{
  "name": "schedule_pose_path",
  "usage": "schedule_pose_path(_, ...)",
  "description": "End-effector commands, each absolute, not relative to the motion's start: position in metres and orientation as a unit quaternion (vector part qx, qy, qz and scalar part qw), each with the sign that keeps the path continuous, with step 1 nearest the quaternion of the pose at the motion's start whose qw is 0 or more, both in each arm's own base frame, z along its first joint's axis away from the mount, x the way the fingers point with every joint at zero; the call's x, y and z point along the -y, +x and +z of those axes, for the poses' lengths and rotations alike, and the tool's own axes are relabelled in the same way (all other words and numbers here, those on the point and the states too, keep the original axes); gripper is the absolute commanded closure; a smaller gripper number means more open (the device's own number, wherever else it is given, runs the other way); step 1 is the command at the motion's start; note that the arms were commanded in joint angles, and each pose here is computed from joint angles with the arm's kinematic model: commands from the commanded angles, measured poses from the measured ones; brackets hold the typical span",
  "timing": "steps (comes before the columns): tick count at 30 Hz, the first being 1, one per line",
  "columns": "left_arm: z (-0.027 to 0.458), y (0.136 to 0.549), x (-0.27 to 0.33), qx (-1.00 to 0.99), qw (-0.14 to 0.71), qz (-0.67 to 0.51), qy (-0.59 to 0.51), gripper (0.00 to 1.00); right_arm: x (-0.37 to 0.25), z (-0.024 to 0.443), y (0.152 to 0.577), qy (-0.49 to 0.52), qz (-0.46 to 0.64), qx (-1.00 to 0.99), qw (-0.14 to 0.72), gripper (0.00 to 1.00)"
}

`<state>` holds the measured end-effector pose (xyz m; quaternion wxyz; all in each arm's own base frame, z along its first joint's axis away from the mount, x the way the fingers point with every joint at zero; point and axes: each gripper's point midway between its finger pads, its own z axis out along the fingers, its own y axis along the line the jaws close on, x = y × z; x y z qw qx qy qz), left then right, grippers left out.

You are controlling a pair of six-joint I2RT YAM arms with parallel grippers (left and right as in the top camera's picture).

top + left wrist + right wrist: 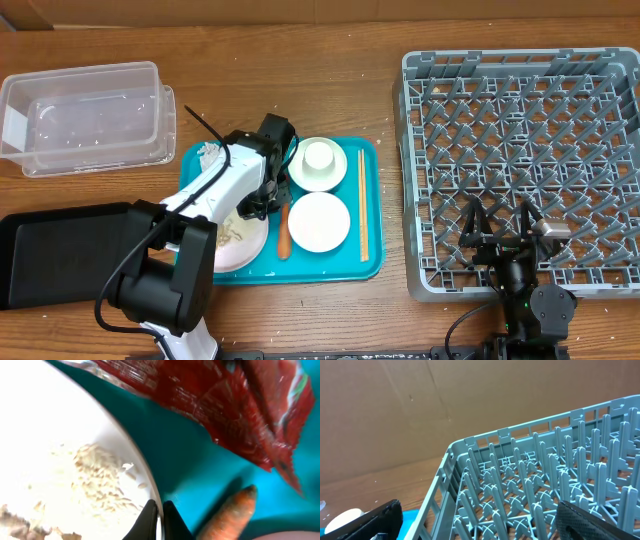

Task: Sort waste into correct bins and load items into the dishwasher
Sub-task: 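Lower the left gripper and grasp the rim of the white plate, then lift the plate with the left gripper and carry it left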

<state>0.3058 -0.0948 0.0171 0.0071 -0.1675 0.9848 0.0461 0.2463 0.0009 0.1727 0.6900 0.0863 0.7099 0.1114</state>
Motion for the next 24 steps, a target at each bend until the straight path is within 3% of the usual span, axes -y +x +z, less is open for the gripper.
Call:
schedule_pose_path(1, 0.027, 0.323, 0.095, -0.985, 0.027, 0.051, -0.163, 0.96, 0.001, 0.172, 0.246, 0.087, 0.105, -0.707, 0.694, 0.00)
schedule_pose_path(11, 0.043, 0.326, 0.091, -0.984, 0.026, 0.070, -0.161, 0.96, 0.001, 0.172, 0.246, 0.087, 0.105, -0.707, 0.694, 0.00)
schedule_pose_path(24, 0.098, 0.332, 0.079, -0.982, 0.027, 0.111, -0.151, 0.96, 0.001, 0.172, 0.246, 0.087, 0.105, -0.707, 0.693, 0.00)
